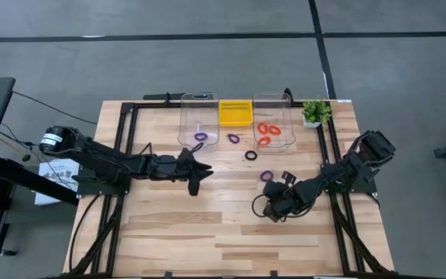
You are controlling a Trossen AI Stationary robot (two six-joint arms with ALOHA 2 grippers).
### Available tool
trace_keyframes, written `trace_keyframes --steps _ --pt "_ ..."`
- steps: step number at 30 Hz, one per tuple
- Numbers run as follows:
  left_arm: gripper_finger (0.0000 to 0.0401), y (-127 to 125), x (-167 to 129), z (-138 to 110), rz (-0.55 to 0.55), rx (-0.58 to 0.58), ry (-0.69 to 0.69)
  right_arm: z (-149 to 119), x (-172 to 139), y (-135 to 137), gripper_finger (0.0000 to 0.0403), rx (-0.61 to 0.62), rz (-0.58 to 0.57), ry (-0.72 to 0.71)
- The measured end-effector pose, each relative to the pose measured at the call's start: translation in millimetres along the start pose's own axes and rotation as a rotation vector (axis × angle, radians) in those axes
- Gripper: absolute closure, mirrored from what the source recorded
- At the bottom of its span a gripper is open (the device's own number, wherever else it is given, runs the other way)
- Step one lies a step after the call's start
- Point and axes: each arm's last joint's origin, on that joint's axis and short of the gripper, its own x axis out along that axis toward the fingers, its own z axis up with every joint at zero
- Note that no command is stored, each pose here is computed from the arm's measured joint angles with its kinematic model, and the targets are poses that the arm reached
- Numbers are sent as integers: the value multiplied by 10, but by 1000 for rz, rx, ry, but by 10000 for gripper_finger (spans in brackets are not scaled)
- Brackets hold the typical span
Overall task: Sort spring keychains
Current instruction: Put the bottom purple spring keychain into the left transparent bin
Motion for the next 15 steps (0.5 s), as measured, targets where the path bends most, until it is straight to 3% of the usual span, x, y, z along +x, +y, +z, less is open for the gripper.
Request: trace_keyframes --steps 15 --pt "289 -31 16 -44 23 17 -11 136 74 -110 274 -224 -48 -22"
